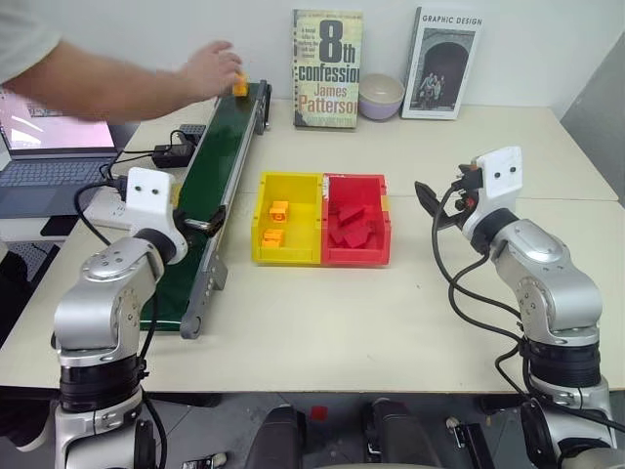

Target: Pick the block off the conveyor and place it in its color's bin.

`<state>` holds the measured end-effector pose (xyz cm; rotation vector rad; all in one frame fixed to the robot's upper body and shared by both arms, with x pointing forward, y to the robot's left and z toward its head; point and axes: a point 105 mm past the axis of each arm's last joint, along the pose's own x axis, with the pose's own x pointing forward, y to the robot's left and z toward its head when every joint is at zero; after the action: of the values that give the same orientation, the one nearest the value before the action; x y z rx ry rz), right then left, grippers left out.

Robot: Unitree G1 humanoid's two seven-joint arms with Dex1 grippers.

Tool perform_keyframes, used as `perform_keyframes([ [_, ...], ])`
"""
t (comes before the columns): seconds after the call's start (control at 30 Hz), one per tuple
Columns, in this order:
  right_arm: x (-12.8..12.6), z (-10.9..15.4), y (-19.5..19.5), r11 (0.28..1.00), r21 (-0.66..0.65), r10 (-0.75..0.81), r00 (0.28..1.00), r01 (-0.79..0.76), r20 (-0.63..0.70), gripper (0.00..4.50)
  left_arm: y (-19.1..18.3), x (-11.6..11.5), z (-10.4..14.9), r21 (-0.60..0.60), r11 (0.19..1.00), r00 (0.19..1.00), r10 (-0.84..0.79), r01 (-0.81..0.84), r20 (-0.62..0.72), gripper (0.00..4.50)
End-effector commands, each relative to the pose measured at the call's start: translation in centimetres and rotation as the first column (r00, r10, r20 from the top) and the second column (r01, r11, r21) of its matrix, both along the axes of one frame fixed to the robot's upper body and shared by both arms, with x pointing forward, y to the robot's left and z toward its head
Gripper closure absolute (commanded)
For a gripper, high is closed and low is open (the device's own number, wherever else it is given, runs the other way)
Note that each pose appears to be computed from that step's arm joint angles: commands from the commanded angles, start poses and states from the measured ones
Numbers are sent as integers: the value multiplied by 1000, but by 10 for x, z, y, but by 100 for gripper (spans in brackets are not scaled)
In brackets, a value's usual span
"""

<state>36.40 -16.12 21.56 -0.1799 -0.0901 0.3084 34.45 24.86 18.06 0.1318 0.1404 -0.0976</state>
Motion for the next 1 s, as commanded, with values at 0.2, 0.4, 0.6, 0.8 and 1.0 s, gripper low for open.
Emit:
perform_keyframes([
  [0.2,-2,20,7,998,-23,66,995,-64,69,0,13,-19,25,-30,995,989,93,-90,116,3],
  [0.4,-16,34,36,937,-25,349,933,-348,84,0,21,-24,22,-77,981,972,189,-180,142,3],
  [0.6,-15,34,37,919,-39,395,915,-393,77,0,11,-18,27,-73,986,975,160,-150,157,3],
  [0.8,-17,27,41,909,-59,415,908,-412,57,0,8,-17,23,-63,989,980,138,-130,141,3],
  [1.0,-32,42,64,819,-71,574,815,-570,79,0,5,-9,25,-60,992,984,118,-111,134,3],
])
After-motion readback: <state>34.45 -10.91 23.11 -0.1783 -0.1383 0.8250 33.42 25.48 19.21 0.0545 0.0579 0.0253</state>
